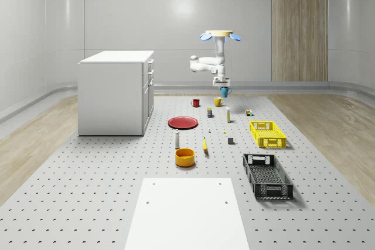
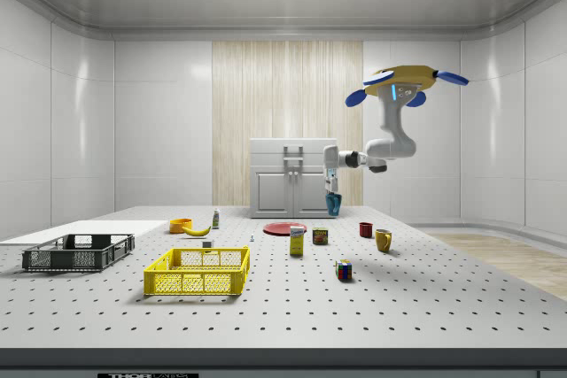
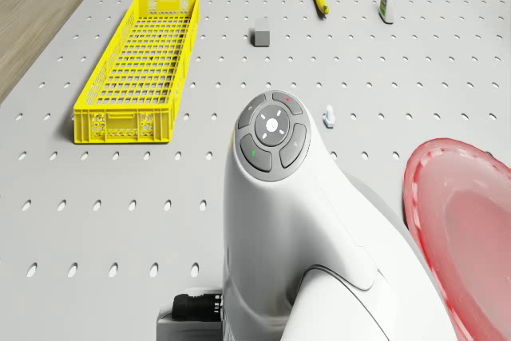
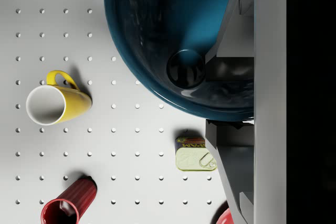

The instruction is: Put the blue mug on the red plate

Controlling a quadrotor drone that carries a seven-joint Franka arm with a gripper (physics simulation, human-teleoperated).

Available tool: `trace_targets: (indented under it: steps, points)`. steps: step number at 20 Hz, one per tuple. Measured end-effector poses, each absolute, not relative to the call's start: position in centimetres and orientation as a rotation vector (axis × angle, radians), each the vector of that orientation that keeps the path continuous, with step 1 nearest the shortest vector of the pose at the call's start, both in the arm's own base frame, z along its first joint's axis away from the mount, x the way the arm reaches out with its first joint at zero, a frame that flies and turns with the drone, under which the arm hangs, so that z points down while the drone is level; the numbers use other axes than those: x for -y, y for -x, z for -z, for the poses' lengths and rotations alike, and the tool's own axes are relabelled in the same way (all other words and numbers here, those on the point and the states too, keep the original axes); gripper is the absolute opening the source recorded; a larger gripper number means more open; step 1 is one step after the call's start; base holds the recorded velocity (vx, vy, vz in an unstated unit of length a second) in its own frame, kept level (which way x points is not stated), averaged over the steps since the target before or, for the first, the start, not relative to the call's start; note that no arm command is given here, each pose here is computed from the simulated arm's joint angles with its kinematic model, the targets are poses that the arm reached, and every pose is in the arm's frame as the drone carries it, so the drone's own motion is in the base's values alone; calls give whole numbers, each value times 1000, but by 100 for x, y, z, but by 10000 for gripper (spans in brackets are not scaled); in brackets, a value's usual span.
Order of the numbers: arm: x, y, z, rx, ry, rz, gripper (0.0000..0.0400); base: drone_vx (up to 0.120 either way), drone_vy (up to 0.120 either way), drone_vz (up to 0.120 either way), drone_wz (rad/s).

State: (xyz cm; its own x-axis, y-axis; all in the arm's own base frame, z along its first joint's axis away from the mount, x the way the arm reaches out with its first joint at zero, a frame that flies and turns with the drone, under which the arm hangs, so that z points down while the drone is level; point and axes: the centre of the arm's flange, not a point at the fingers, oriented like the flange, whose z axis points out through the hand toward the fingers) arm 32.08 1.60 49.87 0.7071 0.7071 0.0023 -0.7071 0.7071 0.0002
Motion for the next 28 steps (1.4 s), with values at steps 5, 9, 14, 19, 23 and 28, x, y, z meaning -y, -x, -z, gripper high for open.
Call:
trace_targets:
  steps: [5, 9, 14, 19, 23, 28]
  points:
    - [-160, -3208, -4987, 2, -1, -785, 100, 120, -120, 0, 0]
    - [-160, -3208, -4987, 2, -1, -786, 100, 120, -120, 0, 0]
    - [-160, -3208, -4987, 2, -1, -786, 100, 120, -120, 0, 0]
    - [-160, -3208, -4987, 2, -1, -786, 100, 120, -120, 0, 0]
    - [-160, -3207, -4987, 2, -1, -786, 100, 120, -120, 0, 0]
    - [-160, -3208, -4987, 2, -1, -786, 100, 120, -120, 0, 0]
